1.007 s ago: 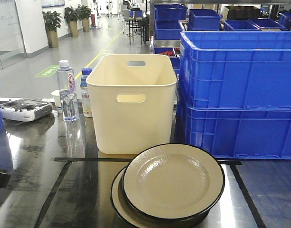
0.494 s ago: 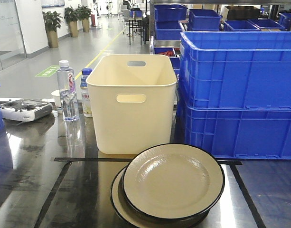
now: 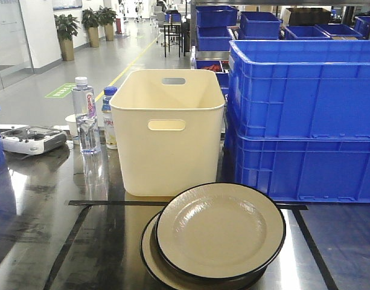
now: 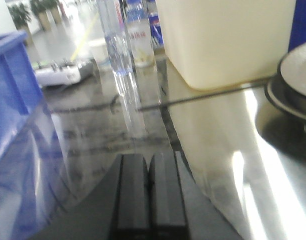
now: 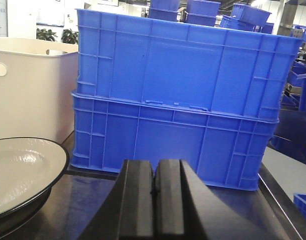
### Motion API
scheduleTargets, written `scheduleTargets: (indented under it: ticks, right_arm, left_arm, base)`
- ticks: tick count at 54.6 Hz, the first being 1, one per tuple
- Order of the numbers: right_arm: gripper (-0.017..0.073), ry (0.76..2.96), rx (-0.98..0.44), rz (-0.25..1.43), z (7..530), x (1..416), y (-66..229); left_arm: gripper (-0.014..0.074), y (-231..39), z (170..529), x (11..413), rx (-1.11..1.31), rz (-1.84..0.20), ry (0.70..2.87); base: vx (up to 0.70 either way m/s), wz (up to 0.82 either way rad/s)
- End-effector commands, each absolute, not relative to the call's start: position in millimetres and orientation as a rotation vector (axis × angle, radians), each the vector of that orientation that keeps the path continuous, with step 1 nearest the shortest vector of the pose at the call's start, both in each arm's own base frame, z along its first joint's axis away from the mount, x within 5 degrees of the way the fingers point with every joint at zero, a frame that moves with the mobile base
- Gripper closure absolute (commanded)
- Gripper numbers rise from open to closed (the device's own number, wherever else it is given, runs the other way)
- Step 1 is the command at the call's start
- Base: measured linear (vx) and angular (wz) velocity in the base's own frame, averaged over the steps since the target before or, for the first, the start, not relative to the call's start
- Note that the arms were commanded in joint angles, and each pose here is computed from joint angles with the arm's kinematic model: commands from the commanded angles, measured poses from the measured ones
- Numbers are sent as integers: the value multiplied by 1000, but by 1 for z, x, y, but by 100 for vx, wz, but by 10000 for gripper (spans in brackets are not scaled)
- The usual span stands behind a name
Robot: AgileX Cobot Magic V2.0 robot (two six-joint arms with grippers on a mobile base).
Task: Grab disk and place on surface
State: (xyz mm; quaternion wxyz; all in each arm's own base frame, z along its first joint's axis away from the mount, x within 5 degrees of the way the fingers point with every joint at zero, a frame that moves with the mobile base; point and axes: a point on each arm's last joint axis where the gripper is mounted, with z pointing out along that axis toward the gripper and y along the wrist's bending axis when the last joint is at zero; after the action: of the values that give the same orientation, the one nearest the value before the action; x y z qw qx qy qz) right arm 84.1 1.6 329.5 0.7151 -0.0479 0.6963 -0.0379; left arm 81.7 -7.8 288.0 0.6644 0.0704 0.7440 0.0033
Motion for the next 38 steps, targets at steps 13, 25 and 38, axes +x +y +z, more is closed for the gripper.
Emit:
scheduleTargets:
  ticks: [13, 25, 38]
  right_arm:
    - [568, 1442, -75, -93, 345, 83, 0]
    - [568, 1442, -75, -93, 345, 83, 0]
    - [568, 1441, -75, -93, 345, 83, 0]
  left_arm:
    - [594, -6, 307, 82, 112, 9, 1547]
    - [594, -6, 307, 82, 112, 9, 1547]
    - [594, -5, 308, 82, 133, 36, 1544]
  base:
    - [0, 0]
    - [0, 0]
    - [0, 0]
